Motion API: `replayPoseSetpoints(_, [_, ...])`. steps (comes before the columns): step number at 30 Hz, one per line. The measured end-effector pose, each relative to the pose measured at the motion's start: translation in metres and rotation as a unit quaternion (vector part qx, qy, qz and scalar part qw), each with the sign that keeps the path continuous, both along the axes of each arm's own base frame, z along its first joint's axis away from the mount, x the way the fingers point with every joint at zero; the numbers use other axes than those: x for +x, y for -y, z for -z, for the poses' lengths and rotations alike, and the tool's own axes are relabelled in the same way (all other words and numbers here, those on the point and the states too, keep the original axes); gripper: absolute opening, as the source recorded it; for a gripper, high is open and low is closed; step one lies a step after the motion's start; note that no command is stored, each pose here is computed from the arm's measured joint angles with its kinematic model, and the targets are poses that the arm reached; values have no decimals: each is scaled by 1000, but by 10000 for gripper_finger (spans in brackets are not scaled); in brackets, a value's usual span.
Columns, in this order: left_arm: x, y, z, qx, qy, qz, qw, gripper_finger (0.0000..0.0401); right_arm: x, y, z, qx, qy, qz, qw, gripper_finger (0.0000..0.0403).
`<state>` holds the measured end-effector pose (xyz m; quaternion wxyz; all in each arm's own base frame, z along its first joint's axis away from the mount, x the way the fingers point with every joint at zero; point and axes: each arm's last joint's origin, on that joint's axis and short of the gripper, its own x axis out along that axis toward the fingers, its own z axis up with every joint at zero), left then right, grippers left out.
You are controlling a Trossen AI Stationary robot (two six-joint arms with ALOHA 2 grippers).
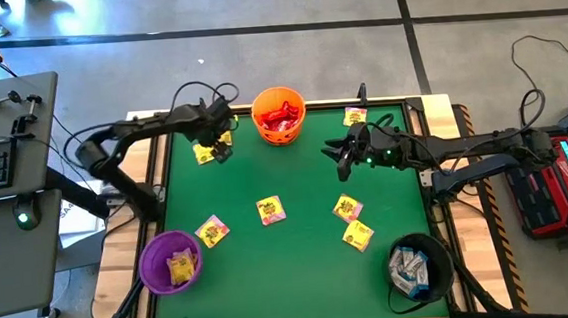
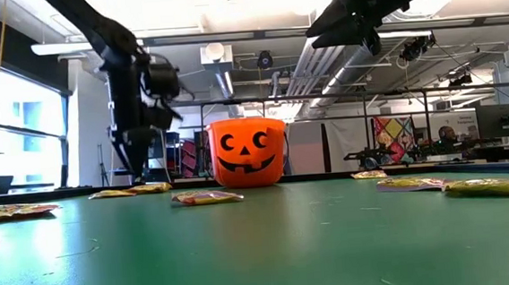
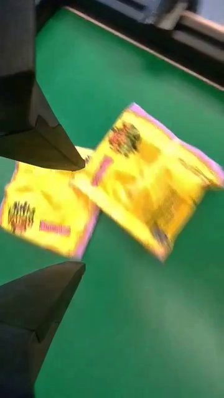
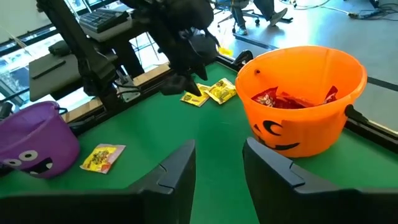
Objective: Sort candy by brand, put in halloween buckets
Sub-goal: Put the yellow candy into the purple bucket
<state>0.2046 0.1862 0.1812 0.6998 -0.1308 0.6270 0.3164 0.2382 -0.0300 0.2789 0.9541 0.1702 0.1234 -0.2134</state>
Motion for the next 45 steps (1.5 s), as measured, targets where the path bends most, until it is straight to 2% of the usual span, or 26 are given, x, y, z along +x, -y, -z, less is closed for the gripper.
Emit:
replayPoseSetpoints(4, [-4,-14,17,2,-31,-27,999,244,0,0,0,3,1,1,1000,122])
replayPoseSetpoints(11, [-4,-29,37,-13,-23,-42,999,244,0,0,0,5,2,4,1000,122])
replayPoseSetpoints(19, [-4,-32,43,-32,-16,-34,999,233,0,0,0,10,4,6,1000,122])
replayPoseSetpoints(24, [-4,-32,43,-38,-8,-29,999,172,0,0,0,10,4,6,1000,122])
replayPoseSetpoints(32, [-2,-32,42,-33,-7,-3,999,14,0,0,0,18,8,9,1000,122])
replayPoseSetpoints(37, [-3,-34,34,-7,0,-6,1000,4,0,0,0,18,8,9,1000,122])
replayPoseSetpoints(45, [-9,-22,-5,30,44,3,999,1,0,0,0,16,7,8,1000,122])
